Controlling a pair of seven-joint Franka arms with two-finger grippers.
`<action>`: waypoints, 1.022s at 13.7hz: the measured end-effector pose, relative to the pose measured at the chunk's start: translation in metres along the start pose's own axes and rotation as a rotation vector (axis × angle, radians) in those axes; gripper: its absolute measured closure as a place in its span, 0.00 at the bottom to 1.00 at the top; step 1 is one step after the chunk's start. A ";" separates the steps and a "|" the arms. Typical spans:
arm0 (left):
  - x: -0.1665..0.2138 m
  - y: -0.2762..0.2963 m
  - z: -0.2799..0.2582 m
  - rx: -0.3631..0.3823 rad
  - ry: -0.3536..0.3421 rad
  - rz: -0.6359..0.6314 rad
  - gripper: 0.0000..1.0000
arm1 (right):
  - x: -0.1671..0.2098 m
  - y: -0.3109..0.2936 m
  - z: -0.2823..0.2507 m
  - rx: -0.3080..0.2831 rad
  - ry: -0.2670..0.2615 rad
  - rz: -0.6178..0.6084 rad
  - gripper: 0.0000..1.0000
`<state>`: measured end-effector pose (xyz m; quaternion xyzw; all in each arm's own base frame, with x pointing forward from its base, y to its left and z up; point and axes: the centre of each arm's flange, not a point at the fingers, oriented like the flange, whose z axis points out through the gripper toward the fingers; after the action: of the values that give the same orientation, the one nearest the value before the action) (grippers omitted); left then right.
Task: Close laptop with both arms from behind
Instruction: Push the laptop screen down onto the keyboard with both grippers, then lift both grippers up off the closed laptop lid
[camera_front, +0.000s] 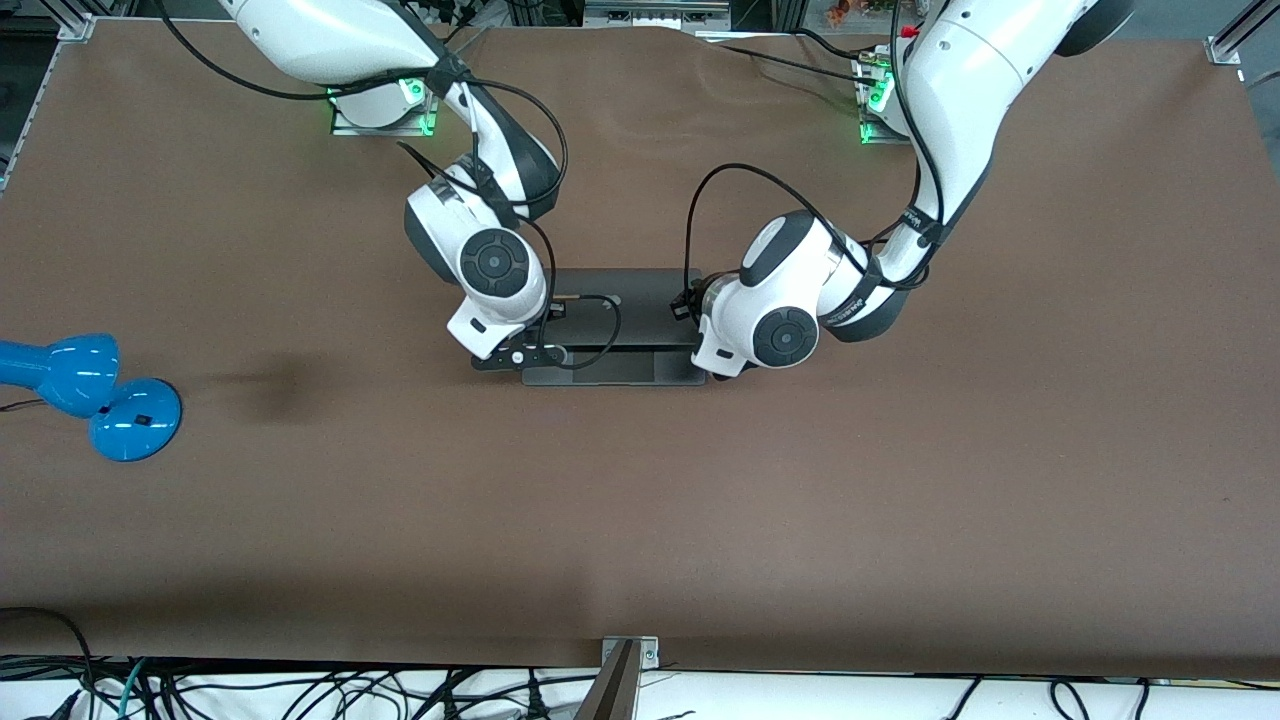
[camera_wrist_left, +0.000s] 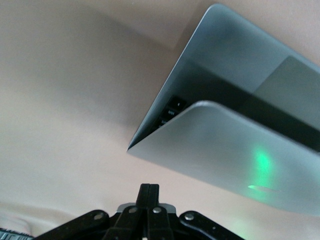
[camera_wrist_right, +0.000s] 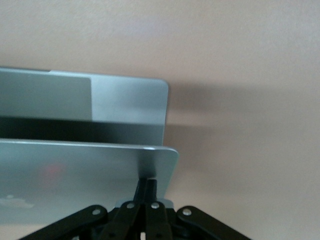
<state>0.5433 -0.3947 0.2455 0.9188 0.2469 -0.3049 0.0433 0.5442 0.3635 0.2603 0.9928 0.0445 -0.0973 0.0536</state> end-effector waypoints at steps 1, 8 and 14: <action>0.004 0.001 0.003 -0.003 0.000 -0.002 0.99 | 0.004 0.000 0.006 -0.006 0.003 -0.003 0.99; 0.034 0.019 0.045 -0.035 0.044 0.001 0.99 | 0.027 -0.008 0.057 -0.013 0.013 -0.027 0.99; 0.046 0.025 0.060 -0.029 0.067 0.006 0.99 | 0.030 -0.011 0.065 -0.003 0.024 -0.032 0.99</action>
<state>0.5550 -0.4110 0.1689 0.9285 0.2497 -0.2703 0.0492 0.5602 0.3692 0.1899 0.9930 0.0613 -0.0863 0.0532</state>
